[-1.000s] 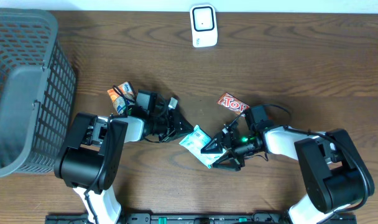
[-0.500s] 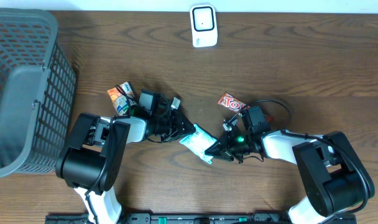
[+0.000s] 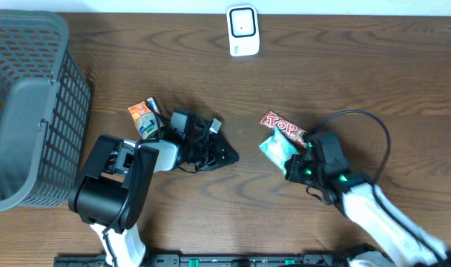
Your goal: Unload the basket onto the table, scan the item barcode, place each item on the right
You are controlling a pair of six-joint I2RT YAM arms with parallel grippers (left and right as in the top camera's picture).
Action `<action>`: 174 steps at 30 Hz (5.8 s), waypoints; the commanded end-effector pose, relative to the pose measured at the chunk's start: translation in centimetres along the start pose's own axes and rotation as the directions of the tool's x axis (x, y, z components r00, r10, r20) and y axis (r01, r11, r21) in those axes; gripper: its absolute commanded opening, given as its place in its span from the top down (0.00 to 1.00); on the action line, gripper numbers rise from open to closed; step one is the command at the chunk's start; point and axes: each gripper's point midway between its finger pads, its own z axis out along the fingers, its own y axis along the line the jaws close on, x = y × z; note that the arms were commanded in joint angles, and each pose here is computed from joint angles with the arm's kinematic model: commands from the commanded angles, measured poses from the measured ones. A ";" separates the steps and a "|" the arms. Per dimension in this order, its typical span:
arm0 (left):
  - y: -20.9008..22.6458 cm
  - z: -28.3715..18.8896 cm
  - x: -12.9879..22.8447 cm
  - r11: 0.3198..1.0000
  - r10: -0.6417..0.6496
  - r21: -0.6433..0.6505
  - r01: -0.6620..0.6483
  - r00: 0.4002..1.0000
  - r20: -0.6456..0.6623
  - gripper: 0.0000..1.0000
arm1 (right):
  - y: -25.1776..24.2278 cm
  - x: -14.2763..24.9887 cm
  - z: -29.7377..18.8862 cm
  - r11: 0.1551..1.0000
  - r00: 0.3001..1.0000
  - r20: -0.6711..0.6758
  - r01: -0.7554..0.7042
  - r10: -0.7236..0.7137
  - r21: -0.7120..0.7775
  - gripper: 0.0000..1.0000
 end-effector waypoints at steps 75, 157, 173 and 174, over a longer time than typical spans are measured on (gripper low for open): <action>-12.0 -26.0 0.8 0.814 0.546 -0.576 -0.077 0.442 0.712 0.00 | 14.3 -34.9 5.7 -0.210 0.127 -0.314 0.509 -0.941 0.835 0.99; -7.3 -23.4 -0.1 0.766 0.508 -0.643 0.021 0.594 0.624 0.00 | -44.3 -18.9 -17.1 0.230 0.928 -0.356 0.325 0.110 0.917 0.98; -5.3 -21.9 -0.8 0.743 0.481 -0.668 0.049 0.656 0.582 0.00 | -31.8 -28.6 -17.4 0.373 0.977 -0.033 0.111 -0.209 0.921 0.01; -5.1 -21.8 -0.8 0.741 0.479 -0.670 0.051 0.660 0.580 0.00 | -30.1 -29.3 -17.2 0.403 0.971 -0.004 0.103 -0.238 0.909 0.01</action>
